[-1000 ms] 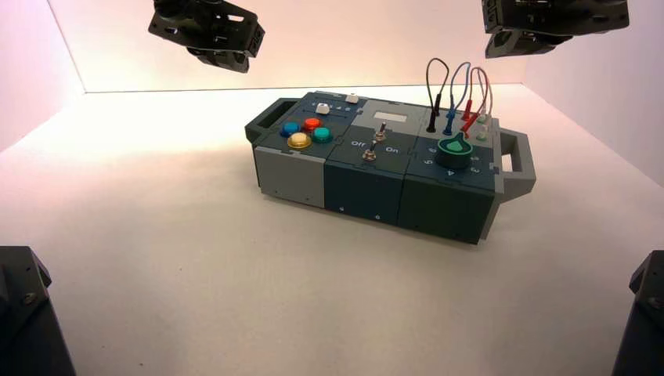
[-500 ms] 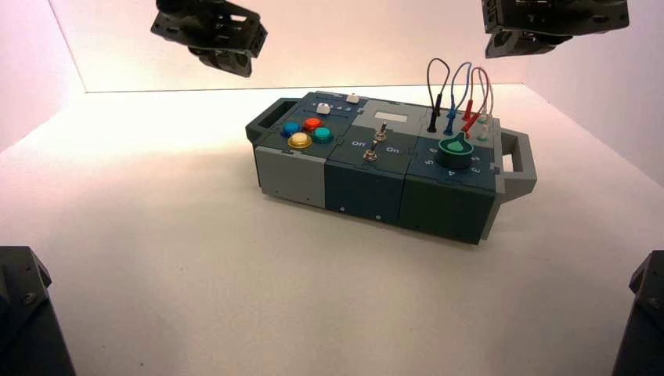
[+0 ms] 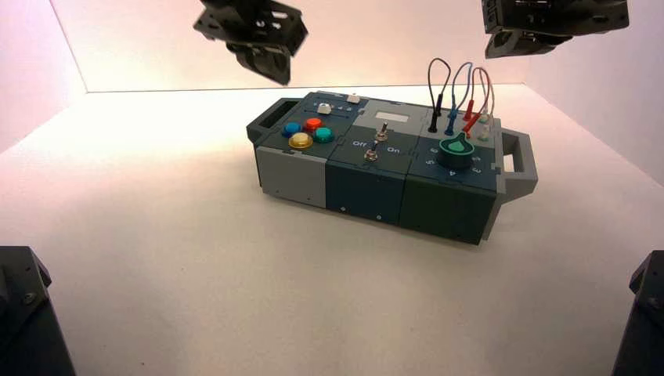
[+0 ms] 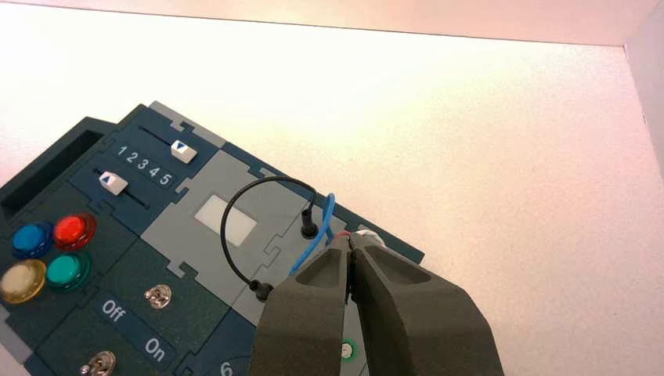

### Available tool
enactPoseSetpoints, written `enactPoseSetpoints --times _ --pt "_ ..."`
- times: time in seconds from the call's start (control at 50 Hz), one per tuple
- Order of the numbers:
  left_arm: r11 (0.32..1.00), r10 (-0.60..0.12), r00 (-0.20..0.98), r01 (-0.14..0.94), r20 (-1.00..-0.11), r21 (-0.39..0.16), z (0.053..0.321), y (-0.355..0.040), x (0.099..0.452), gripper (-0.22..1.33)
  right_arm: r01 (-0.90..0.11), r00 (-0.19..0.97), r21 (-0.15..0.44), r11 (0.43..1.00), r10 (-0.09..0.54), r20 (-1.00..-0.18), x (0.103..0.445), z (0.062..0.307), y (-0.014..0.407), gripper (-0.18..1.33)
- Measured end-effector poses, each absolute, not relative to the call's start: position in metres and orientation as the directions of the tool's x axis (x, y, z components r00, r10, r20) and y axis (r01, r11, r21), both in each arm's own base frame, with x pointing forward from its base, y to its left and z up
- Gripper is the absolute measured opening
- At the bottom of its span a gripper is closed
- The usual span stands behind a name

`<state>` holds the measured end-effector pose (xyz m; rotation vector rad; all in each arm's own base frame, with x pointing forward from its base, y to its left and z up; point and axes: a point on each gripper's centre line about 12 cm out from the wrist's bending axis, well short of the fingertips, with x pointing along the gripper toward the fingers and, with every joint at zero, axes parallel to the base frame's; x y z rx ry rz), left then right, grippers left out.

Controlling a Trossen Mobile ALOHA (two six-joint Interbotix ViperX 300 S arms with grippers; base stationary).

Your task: Push the green button with the left gripper.

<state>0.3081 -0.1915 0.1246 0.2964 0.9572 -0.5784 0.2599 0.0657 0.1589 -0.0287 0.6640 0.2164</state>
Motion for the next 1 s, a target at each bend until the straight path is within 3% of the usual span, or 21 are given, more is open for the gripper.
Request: enactPoseSetpoints --times 0.48,1.0 --pt "0.753 -0.351 0.353 0.657 -0.867 -0.038 0.128 -0.222 0.298 -0.16 -0.208 0.766 0.043 0.977 0.190 -0.614 0.260 0.159 0.066 -0.14" --pt "0.744 -0.318 0.248 0.663 -0.915 -0.078 0.107 -0.232 0.286 -0.16 -0.208 0.767 0.043 0.977 0.190 -0.613 0.260 0.159 0.066 -0.14"
